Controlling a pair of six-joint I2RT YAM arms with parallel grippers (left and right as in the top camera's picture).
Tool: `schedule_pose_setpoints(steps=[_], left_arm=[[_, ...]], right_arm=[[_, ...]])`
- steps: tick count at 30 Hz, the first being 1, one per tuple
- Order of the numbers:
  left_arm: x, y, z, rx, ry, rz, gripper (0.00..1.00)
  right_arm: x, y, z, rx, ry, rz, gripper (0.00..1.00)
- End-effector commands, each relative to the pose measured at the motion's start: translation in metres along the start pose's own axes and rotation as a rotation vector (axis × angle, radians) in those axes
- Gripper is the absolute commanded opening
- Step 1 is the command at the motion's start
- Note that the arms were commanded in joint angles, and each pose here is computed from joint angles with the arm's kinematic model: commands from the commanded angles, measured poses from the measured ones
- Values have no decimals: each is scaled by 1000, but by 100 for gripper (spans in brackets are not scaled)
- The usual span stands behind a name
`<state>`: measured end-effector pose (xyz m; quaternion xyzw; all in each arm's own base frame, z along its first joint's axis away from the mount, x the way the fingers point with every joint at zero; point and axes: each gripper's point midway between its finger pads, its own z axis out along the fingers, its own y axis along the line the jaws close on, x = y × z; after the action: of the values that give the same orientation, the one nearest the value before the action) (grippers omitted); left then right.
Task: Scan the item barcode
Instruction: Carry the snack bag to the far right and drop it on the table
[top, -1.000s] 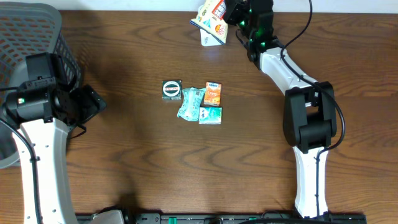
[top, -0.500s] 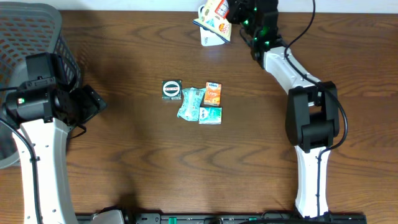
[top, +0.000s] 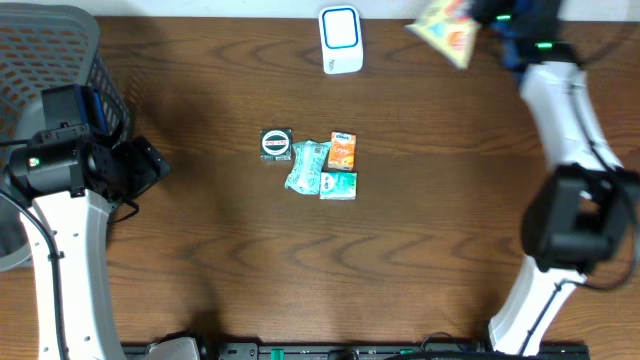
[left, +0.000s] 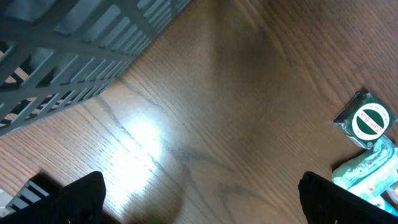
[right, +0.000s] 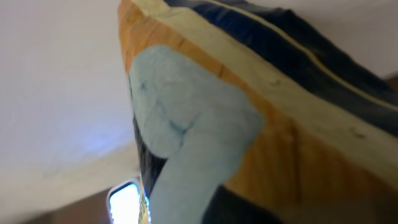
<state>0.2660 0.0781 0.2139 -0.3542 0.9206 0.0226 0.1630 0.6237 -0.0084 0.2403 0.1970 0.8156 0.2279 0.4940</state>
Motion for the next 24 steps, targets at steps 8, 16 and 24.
schedule_pose_setpoints(steps=[8, 16, 24], left_arm=[[0, 4, -1, -17, -6, -9, 97], [0, 4, -1, -17, -6, -9, 98], [0, 4, -1, -17, -6, -9, 98]], right_arm=[[-44, -143, -66, 317, -24, 295, 1], [-33, -232, -69, 469, -32, 390, 1], [-21, -289, -78, 600, -32, 408, 1]])
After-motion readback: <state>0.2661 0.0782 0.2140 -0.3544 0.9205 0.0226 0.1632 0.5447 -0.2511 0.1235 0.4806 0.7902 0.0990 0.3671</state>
